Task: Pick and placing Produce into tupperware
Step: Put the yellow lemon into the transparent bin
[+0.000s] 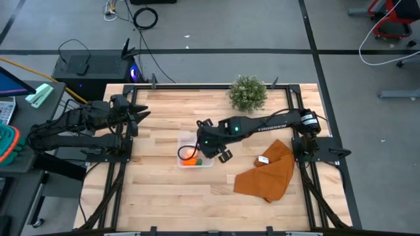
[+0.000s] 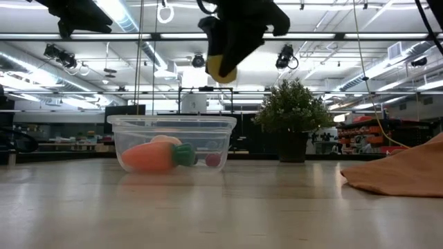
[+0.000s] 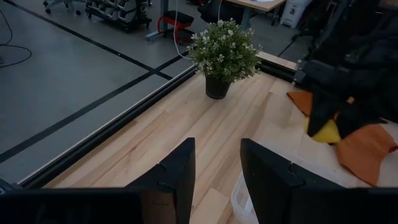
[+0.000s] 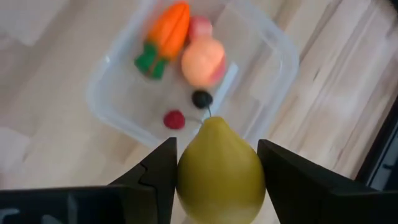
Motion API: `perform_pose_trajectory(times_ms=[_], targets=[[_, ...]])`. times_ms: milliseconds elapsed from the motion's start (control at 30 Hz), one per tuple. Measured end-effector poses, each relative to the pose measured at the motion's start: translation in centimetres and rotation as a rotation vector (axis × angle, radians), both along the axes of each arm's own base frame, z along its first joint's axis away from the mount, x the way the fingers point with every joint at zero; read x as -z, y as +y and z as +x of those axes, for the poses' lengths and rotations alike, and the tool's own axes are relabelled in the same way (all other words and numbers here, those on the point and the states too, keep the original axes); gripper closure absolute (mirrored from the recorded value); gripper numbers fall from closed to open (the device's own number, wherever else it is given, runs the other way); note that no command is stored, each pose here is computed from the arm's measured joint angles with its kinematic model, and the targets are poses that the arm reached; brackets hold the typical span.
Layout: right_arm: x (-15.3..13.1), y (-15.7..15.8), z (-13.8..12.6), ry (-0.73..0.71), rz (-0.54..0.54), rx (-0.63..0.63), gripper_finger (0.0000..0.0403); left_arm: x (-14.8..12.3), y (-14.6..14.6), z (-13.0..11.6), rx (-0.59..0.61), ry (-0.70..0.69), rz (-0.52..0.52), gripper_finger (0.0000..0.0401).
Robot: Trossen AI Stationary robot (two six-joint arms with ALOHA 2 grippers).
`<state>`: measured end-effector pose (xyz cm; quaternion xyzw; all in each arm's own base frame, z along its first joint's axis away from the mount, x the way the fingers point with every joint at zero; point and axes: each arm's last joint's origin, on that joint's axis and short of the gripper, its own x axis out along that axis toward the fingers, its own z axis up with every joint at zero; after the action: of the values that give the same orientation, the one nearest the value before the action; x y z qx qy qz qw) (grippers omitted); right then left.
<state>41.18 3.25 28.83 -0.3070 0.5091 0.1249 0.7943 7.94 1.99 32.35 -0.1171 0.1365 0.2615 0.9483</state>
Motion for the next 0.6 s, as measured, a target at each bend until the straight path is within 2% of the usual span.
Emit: perform_pose_trajectory(times_ms=[400, 600], targets=[[1.1, 0.9, 2.0, -0.111, 0.044, 0.046, 0.0233, 0.1, 0.0, 0.0, 0.000, 0.010, -0.002, 0.0259], [2.8, 0.3, 4.0, -0.192, 0.209, 0.228, 0.0233, 0.4, 0.0, -0.1, -0.004, 0.035, -0.017, 0.0262]])
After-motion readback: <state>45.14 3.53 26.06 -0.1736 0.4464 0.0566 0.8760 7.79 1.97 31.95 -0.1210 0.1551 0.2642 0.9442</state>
